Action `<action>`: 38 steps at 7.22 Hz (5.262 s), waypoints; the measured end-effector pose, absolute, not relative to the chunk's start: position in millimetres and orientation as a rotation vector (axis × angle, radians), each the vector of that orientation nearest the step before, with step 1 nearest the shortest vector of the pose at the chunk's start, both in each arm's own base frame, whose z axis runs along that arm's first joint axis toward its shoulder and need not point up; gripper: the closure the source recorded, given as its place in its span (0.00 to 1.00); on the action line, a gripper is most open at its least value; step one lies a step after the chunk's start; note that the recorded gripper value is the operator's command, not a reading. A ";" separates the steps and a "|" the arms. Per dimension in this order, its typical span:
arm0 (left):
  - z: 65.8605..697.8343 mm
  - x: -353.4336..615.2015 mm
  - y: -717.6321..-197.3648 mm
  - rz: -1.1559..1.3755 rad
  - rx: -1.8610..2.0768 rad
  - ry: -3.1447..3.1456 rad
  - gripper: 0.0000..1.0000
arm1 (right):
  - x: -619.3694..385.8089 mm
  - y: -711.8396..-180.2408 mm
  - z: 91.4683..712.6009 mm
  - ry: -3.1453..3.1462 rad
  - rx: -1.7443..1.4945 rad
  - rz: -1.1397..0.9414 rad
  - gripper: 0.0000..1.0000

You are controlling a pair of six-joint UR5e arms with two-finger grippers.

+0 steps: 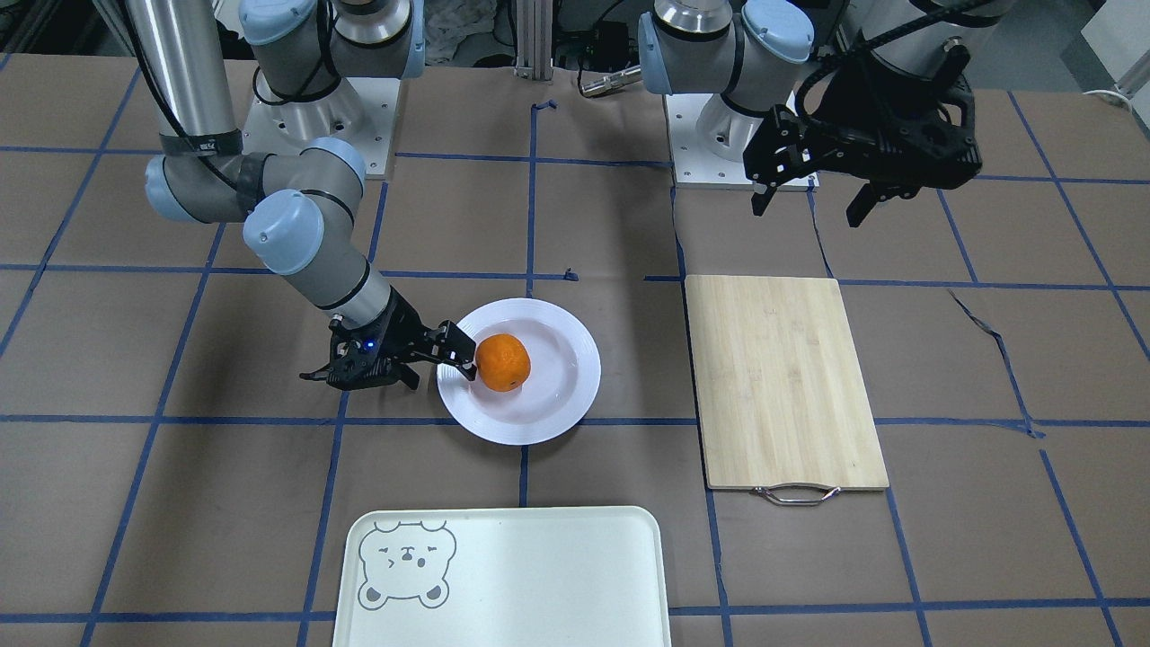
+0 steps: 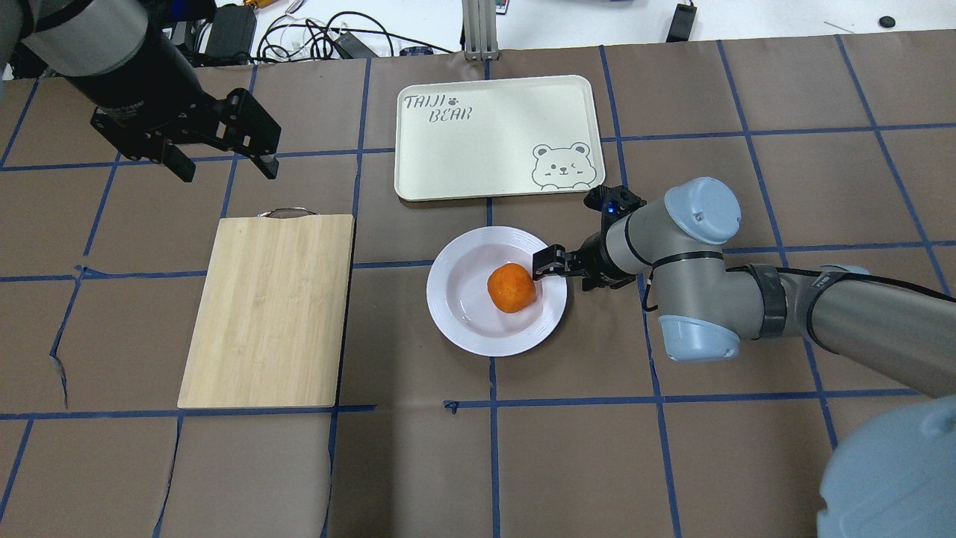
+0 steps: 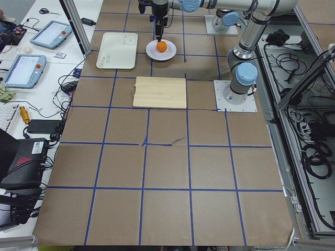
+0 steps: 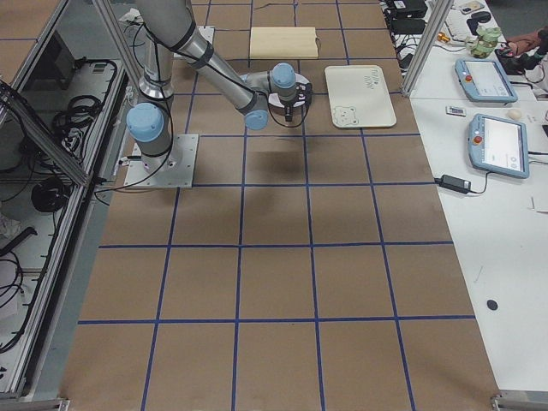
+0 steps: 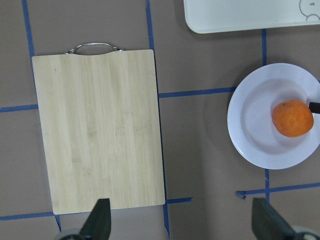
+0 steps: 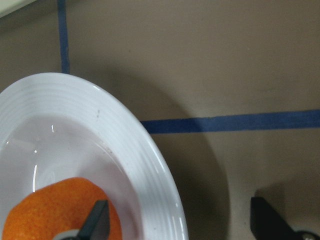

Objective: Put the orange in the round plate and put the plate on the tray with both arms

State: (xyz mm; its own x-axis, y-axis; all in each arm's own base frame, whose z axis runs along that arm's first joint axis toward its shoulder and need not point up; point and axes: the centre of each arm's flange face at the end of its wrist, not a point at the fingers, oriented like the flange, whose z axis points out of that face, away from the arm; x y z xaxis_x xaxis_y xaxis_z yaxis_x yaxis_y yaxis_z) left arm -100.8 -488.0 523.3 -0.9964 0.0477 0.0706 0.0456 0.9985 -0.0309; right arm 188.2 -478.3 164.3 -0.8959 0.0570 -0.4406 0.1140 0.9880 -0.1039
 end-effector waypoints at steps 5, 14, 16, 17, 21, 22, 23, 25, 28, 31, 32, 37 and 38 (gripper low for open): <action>534.5 -75.2 -512.7 0.274 -0.079 -3.176 0.00 | 203.6 -470.6 160.6 2.688 0.190 -0.143 0.22; 519.2 -130.9 -513.3 0.267 -0.128 -3.106 0.00 | 210.4 -466.2 158.4 2.723 0.202 -0.128 0.79; 520.1 -130.6 -512.9 0.269 -0.129 -3.104 0.00 | 213.4 -465.4 159.0 2.720 0.229 -0.121 0.82; 519.5 -130.7 -513.0 0.267 -0.129 -3.104 0.00 | 215.2 -465.9 160.7 2.716 0.243 -0.121 0.89; 518.1 -130.2 -512.8 0.264 -0.130 -3.105 0.00 | 226.5 -468.0 169.4 2.709 0.280 -0.128 1.00; 517.4 -130.2 -512.6 0.262 -0.130 -3.105 0.00 | 228.1 -467.7 170.9 2.709 0.276 -0.132 1.00; 516.9 -130.2 -512.5 0.260 -0.130 -3.105 0.00 | 227.8 -468.3 172.0 2.718 0.275 -0.140 1.00; 516.2 -130.2 -512.4 0.259 -0.131 -3.105 0.00 | 226.1 -484.3 186.1 2.747 0.285 -0.147 1.00; 517.0 -130.3 -512.1 0.259 -0.131 -3.105 0.00 | 219.3 -511.8 225.1 2.715 0.320 -0.104 1.00; 518.5 -130.1 -512.0 0.258 -0.133 -3.108 0.00 | 186.2 -546.9 252.4 2.607 0.386 -0.162 1.00; 519.8 -129.9 -511.6 0.261 -0.133 -3.108 0.00 | 180.7 -573.5 264.5 2.591 0.385 -0.210 1.00; 517.7 -130.5 -511.7 0.261 -0.135 -3.109 0.00 | 181.6 -713.8 220.4 2.544 0.359 -0.277 1.00; 518.5 -130.6 -511.8 0.265 -0.134 -3.109 0.00 | 183.8 -718.7 208.8 2.539 0.356 -0.266 1.00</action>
